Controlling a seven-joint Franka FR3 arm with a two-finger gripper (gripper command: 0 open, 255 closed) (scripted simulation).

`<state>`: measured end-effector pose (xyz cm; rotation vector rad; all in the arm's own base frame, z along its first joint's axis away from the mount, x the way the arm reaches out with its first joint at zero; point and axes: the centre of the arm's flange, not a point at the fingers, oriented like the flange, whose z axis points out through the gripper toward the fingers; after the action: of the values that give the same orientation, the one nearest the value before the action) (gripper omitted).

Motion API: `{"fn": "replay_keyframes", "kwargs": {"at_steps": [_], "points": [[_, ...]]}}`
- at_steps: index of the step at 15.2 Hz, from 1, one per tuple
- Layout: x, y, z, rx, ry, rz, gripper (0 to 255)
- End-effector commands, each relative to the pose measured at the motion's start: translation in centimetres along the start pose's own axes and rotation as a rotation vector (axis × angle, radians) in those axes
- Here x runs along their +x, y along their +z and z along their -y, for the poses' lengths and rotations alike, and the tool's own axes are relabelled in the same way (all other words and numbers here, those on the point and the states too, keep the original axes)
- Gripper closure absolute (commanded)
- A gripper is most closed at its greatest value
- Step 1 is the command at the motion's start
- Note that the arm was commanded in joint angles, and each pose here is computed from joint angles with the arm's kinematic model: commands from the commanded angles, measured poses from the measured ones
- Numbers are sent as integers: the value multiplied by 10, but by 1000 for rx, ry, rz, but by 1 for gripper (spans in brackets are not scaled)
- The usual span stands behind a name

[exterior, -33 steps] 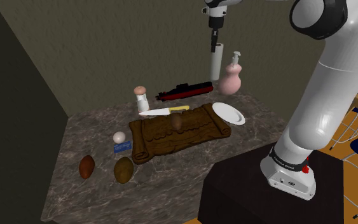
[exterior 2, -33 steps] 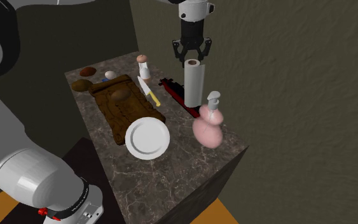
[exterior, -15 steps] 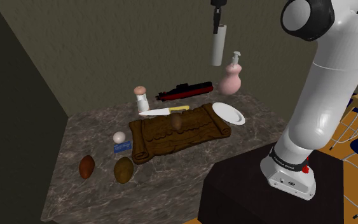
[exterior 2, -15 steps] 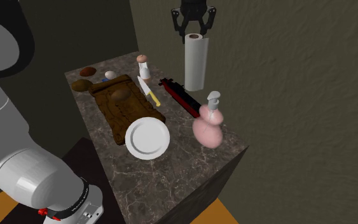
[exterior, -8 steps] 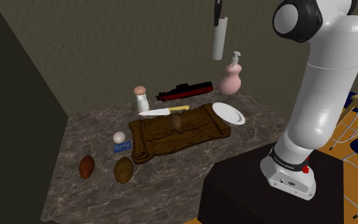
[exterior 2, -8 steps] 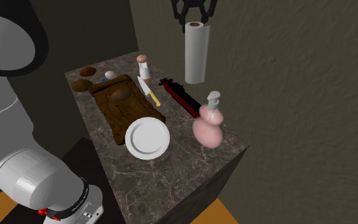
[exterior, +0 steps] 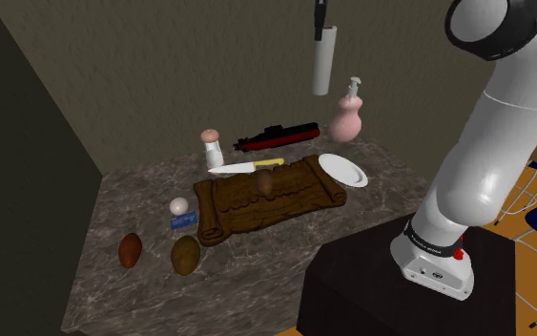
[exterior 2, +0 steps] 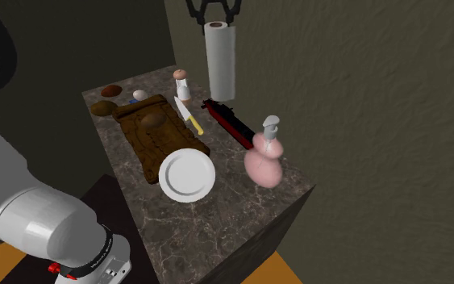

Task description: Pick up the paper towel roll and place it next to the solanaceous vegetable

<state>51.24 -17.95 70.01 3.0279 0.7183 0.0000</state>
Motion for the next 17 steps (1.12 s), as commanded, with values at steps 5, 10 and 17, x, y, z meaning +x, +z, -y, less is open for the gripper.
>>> {"fn": "replay_keyframes", "kwargs": {"at_steps": [5, 10, 17], "points": [[19, -1, 78, -1, 1, 1, 255], [35, -4, 141, -1, 1, 1, 255], [58, -7, 231, -1, 1, 1, 255]]}}
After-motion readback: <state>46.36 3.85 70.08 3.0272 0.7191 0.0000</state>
